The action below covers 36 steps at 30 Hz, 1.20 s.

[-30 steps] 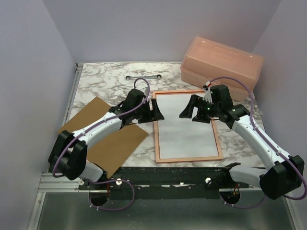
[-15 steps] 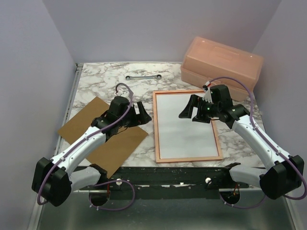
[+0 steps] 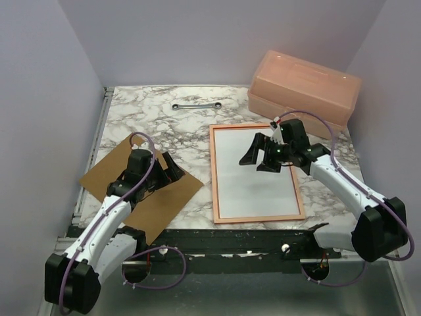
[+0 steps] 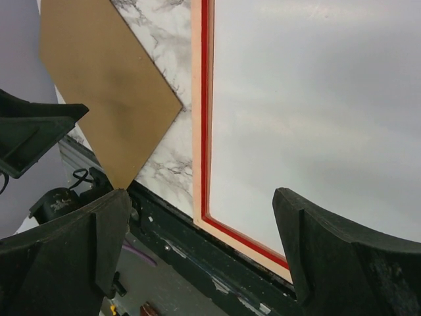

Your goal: Put the photo into the frame

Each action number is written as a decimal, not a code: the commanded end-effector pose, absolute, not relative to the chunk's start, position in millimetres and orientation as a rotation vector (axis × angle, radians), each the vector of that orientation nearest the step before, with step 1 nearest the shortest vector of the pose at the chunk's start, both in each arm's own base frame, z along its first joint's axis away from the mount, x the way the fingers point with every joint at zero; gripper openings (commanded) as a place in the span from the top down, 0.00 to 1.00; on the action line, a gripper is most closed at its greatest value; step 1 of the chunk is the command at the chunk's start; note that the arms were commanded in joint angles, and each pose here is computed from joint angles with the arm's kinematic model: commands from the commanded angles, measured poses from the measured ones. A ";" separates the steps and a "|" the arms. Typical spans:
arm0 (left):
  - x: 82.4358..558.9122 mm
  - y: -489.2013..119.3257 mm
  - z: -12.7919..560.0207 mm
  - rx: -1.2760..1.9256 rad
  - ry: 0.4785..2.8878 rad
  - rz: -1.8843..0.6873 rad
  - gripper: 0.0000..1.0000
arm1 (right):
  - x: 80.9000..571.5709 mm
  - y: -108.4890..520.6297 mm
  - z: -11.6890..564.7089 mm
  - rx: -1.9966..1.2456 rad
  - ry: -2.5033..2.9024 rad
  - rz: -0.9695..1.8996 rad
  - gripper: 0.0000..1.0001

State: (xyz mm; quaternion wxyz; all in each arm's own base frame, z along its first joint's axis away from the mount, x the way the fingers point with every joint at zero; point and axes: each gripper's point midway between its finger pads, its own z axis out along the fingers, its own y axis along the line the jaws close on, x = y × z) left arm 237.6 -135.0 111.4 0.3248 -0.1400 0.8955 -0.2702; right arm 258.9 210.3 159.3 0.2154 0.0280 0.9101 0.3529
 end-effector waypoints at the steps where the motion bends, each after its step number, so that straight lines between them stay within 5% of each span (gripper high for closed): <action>1: 223.7 -110.2 104.5 -0.490 2.367 -0.640 0.01 | 259.0 240.7 150.4 0.037 2.530 1.072 0.02; 20: 192.1 -0.4 105.3 -1.056 2.255 -0.076 0.01 | 284.1 391.8 103.9 -0.324 2.656 0.966 0.02; 27: 155.6 44.7 100.1 -1.408 2.059 0.217 0.01 | 301.7 410.3 75.8 -0.372 2.697 0.856 0.02; 36: 133.2 63.1 69.6 -1.589 2.173 0.521 0.02 | 307.9 410.7 37.1 -0.414 2.775 0.749 0.02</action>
